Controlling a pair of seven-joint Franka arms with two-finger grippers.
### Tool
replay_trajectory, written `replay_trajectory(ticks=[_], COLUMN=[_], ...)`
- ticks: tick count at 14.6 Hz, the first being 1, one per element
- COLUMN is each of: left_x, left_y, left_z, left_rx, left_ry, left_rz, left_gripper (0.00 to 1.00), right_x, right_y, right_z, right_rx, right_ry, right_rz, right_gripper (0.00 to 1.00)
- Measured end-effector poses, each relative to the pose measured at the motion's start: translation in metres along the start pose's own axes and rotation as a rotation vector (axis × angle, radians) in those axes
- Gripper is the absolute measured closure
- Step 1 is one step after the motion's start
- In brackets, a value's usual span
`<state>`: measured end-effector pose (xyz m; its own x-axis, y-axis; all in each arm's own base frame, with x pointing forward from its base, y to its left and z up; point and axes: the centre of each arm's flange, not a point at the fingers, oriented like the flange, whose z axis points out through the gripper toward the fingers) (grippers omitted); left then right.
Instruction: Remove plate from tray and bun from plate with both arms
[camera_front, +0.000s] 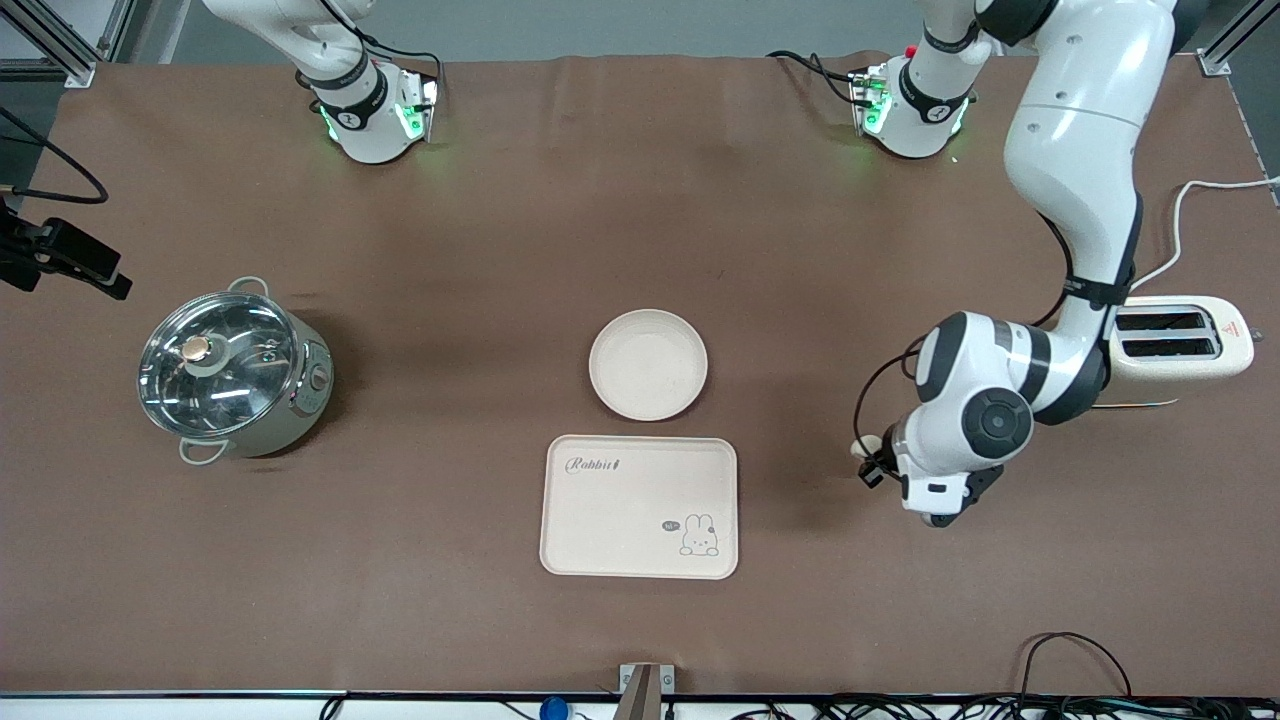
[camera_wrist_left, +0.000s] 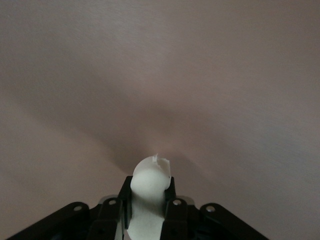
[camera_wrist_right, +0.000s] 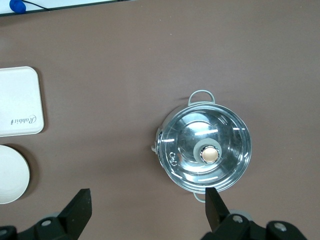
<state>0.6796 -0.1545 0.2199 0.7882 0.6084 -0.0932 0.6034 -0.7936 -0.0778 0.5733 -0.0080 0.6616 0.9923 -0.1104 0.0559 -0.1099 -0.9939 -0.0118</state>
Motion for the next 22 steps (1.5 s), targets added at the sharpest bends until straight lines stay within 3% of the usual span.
replay_trajectory(ticks=[3,10,15,18,22], left_x=[0.029,0.026,0.012,-0.009,-0.022], left_y=[-0.034,-0.026,-0.039,-0.067,-0.124], left_z=[0.024,-0.002,-0.151,-0.247,-0.328], left_rx=[0.022,-0.015,-0.067,-0.074,-0.034], left_ry=[-0.036,-0.011,0.093,0.16,0.192], left_rz=[0.046,0.068,0.097,0.239,0.453], left_gripper=[0.6,0.0,0.0,0.0,0.0], right_x=[0.0,0.0,0.001,0.001,0.0], right_y=[-0.001,-0.001,-0.004,-0.004,-0.011], right_z=[0.0,0.0,0.001,0.001,0.002], right_rx=[0.001,0.001,0.002,0.002,0.004], right_ry=[0.003,0.003,0.008,0.008,0.007], right_rz=[-0.002,-0.002,-0.006,-0.007,-0.018], right_gripper=[0.0,0.0,0.0,0.0,0.0])
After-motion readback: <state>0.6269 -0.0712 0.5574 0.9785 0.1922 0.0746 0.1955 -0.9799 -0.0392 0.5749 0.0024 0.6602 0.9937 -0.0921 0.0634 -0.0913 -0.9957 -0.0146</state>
